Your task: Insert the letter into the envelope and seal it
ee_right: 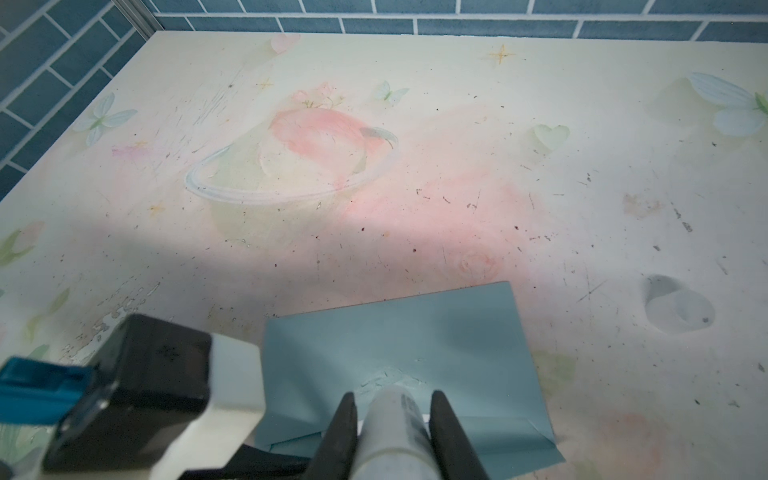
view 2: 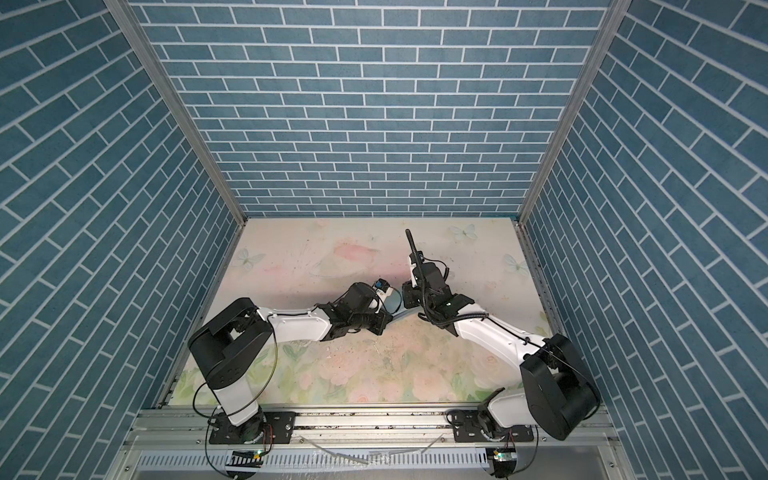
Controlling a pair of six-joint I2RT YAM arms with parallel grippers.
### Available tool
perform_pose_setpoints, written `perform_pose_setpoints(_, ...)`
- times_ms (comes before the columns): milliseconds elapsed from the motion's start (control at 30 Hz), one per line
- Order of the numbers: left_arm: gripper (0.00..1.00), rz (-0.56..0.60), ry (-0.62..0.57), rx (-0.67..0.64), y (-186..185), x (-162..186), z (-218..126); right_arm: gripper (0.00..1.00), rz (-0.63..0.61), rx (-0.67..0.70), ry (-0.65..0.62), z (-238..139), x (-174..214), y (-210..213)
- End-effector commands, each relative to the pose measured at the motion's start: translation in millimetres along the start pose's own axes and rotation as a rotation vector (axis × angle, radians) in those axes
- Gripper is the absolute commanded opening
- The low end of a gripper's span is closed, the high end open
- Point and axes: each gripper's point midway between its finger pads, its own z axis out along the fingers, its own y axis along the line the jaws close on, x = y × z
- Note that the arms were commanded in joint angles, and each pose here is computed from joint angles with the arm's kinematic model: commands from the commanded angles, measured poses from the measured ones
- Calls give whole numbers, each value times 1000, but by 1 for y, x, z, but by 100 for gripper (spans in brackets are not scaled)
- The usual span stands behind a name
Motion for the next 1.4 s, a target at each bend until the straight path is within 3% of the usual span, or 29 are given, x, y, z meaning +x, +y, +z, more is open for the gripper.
perform_pose_setpoints(0,8,41,23,-1,-2,10,4,0,20,-29,-40,1,-21,8)
perform_pose_setpoints(367,4,45,58,-25,6,39,6,0,36,-67,-2,19,-12,15)
perform_pose_setpoints(933,0,27,51,-41,12,46,4,0,-3,-113,45,48,0,26)
perform_pose_setpoints(1367,0,3,48,-56,17,52,6,0,-121,-88,54,59,13,36)
